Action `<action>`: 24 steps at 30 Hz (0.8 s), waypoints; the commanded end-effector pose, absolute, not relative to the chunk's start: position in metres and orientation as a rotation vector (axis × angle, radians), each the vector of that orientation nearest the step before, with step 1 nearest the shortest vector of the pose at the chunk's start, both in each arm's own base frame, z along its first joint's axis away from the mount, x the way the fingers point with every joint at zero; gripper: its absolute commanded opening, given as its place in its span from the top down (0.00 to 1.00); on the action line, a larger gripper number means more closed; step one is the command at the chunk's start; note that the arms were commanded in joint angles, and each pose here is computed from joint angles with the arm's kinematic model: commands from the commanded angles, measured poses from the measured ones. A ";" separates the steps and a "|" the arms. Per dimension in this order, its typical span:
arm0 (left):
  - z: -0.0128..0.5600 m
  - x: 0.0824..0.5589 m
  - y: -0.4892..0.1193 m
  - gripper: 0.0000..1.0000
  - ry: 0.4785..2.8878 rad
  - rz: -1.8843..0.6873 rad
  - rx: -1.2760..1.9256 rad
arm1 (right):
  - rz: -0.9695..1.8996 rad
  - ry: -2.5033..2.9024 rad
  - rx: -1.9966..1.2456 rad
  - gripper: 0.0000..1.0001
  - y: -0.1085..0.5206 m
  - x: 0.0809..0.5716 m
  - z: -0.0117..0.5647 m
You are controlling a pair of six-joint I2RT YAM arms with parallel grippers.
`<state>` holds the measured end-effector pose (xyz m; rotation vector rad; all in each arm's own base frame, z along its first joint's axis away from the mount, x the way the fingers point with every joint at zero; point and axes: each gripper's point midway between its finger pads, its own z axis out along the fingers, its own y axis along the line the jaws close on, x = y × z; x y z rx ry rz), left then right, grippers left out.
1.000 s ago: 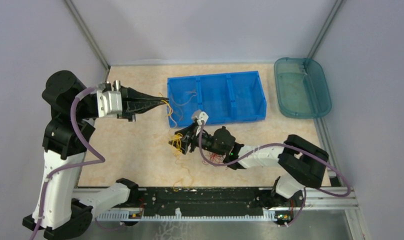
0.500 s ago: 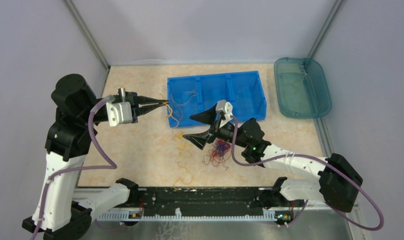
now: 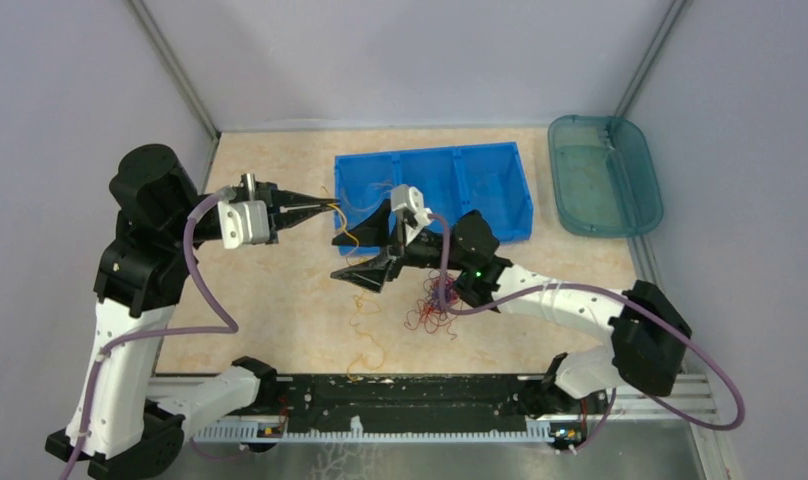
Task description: Untangle the cables
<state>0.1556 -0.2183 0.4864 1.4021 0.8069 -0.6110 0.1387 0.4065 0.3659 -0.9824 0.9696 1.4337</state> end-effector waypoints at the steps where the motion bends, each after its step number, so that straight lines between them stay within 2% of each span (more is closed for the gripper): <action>1: 0.498 0.148 -0.218 0.99 0.769 -0.617 1.403 | 1.523 0.931 -0.983 0.42 0.420 0.133 0.373; 9: 0.537 0.141 -0.213 0.99 0.677 -0.541 1.364 | 1.601 1.078 -0.920 0.62 0.436 0.137 0.314; 10: 0.548 0.138 -0.211 0.99 0.648 -0.515 1.351 | 1.598 1.135 -0.900 0.66 0.442 0.139 0.292; 16: 0.581 0.132 -0.203 0.99 0.563 -0.418 1.319 | 1.634 1.248 -0.866 0.72 0.454 0.142 0.239; 21: 0.616 0.125 -0.193 0.99 0.470 -0.313 1.250 | 1.629 1.306 -0.864 0.76 0.460 0.142 0.214; 24: 0.633 0.121 -0.188 1.00 0.423 -0.268 1.203 | 1.614 1.345 -0.841 0.81 0.461 0.144 0.201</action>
